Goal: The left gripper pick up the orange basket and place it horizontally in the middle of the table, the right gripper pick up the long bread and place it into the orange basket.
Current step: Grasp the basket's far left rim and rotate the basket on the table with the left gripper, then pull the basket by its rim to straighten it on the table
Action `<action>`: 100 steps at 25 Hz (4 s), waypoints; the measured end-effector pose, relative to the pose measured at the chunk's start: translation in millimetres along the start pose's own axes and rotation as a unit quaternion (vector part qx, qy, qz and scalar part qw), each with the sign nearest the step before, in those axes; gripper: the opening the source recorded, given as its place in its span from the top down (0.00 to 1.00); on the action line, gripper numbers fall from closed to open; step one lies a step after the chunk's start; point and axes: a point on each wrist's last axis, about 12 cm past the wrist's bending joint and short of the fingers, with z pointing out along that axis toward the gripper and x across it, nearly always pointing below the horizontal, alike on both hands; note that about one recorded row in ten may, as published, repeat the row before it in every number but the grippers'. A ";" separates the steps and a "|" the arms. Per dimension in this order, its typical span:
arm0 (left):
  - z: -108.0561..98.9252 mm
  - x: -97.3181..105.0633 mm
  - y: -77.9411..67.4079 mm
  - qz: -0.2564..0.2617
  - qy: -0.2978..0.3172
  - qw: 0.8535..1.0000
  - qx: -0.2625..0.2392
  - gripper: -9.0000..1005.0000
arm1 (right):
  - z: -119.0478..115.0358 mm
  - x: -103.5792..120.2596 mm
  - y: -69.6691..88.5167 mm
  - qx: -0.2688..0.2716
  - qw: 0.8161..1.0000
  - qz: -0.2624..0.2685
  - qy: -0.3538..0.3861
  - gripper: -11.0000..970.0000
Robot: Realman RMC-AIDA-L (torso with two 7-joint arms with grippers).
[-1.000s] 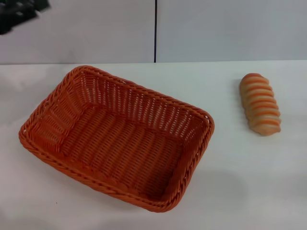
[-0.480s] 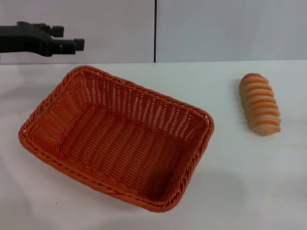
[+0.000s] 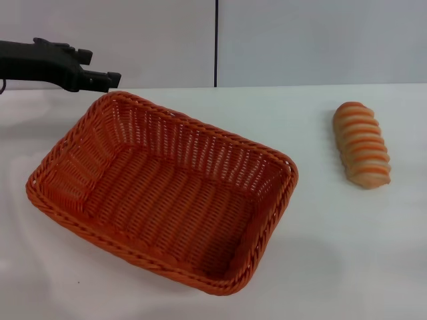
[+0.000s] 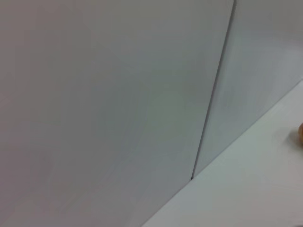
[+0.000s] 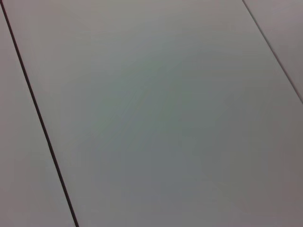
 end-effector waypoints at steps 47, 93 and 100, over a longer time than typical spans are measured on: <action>39.4 16.6 -7.7 0.040 0.070 0.996 -0.026 0.64 | -0.9 -1.8 -9.2 0.015 1.000 0.017 0.005 0.16; 3.8 90.0 -16.3 -0.359 -0.069 0.928 0.066 0.80 | 6.5 8.6 -7.9 0.030 0.998 0.031 0.043 0.16; -2.7 101.5 -19.2 -0.378 -0.077 0.920 0.068 0.80 | 11.7 10.3 -5.5 0.028 0.998 0.032 0.049 0.16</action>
